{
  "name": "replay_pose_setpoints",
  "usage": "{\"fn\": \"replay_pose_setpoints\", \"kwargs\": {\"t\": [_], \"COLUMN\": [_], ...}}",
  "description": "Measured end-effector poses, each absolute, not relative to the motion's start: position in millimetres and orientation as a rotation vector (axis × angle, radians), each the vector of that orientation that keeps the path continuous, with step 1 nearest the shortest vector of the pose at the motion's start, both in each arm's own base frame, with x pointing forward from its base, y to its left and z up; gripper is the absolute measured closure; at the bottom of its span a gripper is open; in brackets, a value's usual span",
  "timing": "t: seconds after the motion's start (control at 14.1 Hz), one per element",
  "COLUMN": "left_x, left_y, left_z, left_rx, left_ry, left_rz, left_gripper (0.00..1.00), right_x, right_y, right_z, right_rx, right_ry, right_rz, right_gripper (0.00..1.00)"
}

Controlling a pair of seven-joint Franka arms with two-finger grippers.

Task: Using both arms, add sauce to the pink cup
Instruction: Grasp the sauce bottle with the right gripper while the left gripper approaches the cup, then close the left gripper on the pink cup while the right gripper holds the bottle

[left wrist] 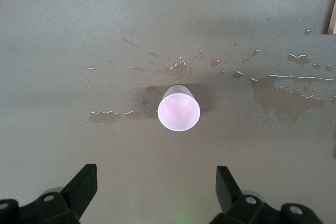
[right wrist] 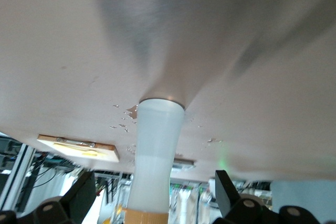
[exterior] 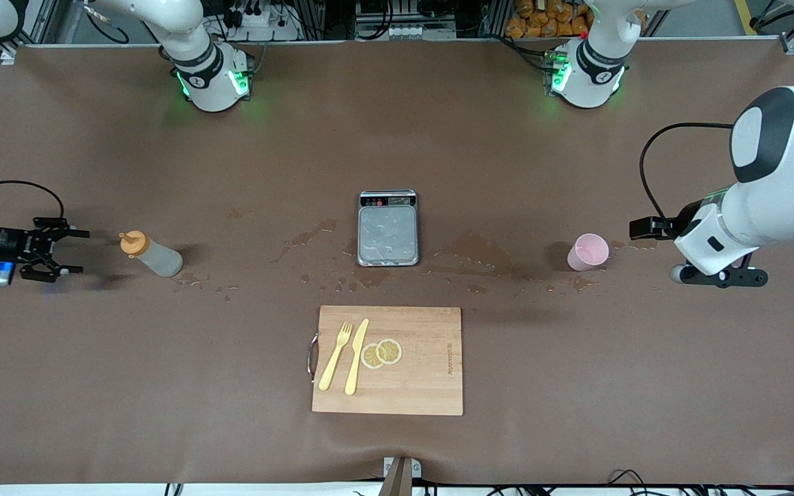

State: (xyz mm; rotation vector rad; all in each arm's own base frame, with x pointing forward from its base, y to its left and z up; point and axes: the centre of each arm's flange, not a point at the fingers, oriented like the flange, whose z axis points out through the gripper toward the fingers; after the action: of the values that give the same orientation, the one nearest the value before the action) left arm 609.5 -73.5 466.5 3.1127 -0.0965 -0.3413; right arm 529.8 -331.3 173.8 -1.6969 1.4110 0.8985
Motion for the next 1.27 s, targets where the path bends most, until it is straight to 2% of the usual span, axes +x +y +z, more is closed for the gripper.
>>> {"fn": "replay_pose_setpoints", "kwargs": {"t": [0.49, 0.78, 1.27], "left_x": [609.0, 607.4, 604.8], "left_y": [-73.6, -74.1, -89.5], "left_z": [453.0, 429.5, 374.4], "left_rx": [3.113, 3.114, 3.111], "left_ry": [-0.096, -0.096, -0.133], "left_rz": [-0.333, -0.317, -0.314], "left_gripper": [0.0, 0.0, 0.0], "right_x": [549.0, 548.2, 554.2], "right_y": [-296.3, -289.2, -266.7], "right_z": [160.6, 136.9, 127.9], "right_rx": [-1.57, -1.483, -1.481], "right_ry": [1.487, 1.472, 1.439], "right_rz": [1.027, 1.054, 1.111], "right_gripper": [0.0, 0.0, 0.0]}}
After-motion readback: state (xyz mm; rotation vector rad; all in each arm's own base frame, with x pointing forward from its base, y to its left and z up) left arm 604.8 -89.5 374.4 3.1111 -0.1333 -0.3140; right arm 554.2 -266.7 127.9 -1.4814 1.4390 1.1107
